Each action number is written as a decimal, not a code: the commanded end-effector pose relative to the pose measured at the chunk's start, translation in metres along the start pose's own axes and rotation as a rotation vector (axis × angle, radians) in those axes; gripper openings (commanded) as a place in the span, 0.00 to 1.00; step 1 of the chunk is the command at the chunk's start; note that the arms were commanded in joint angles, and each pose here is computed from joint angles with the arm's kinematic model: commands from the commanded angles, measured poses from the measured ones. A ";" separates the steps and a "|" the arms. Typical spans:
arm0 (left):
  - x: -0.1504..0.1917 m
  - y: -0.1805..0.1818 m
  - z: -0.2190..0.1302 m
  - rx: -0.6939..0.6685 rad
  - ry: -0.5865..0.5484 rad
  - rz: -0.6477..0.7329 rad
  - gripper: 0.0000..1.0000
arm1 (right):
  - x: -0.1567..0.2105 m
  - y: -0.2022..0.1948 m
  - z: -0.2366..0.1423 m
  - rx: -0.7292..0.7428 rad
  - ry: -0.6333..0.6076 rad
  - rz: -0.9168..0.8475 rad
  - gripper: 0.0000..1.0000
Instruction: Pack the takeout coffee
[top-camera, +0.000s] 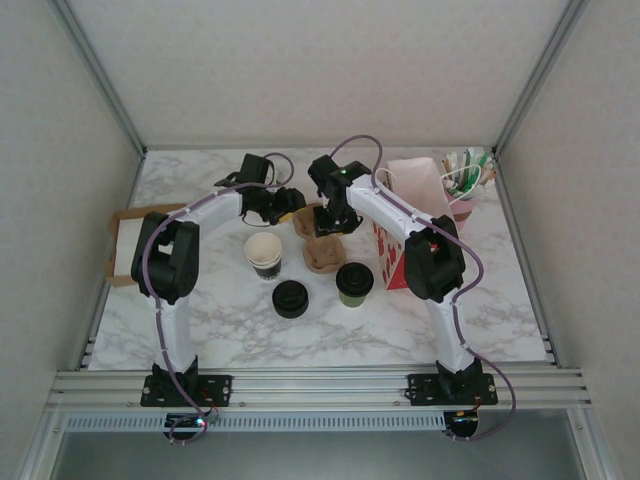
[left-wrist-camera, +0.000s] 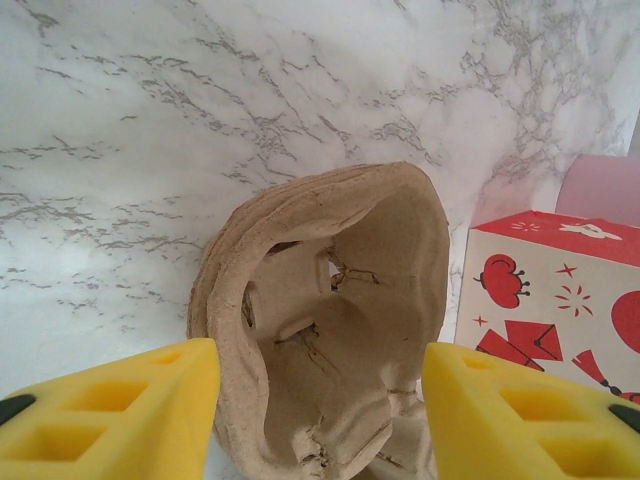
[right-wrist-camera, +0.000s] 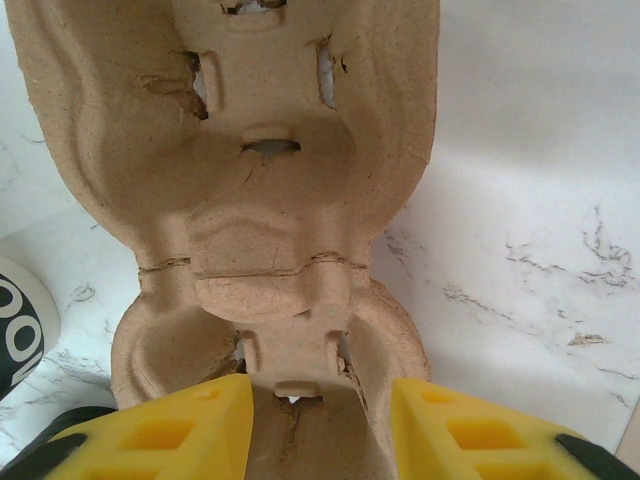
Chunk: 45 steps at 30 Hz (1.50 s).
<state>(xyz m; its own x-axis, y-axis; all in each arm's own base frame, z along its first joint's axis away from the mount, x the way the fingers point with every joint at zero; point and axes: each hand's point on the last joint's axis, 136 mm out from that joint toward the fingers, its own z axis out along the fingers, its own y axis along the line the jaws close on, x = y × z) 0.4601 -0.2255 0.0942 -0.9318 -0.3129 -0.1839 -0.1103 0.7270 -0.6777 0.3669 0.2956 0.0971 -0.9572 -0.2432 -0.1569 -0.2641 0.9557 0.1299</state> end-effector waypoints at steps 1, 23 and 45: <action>0.008 0.008 0.007 -0.034 0.022 0.010 0.57 | -0.001 -0.001 -0.013 -0.019 -0.019 0.014 0.40; 0.011 0.009 0.013 -0.045 0.033 0.017 0.51 | 0.000 0.000 -0.010 -0.020 -0.009 0.012 0.40; 0.015 0.012 0.019 -0.053 0.048 0.017 0.35 | 0.002 -0.003 -0.003 -0.025 0.000 0.018 0.40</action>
<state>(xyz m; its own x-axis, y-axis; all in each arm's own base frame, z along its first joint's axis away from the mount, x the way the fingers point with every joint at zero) 0.4551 -0.2287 0.0755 -0.9423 -0.2880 -0.1707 -0.1125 0.7526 -0.6488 0.3682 0.2951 0.0930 -0.9587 -0.2381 -0.1556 -0.2599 0.9556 0.1387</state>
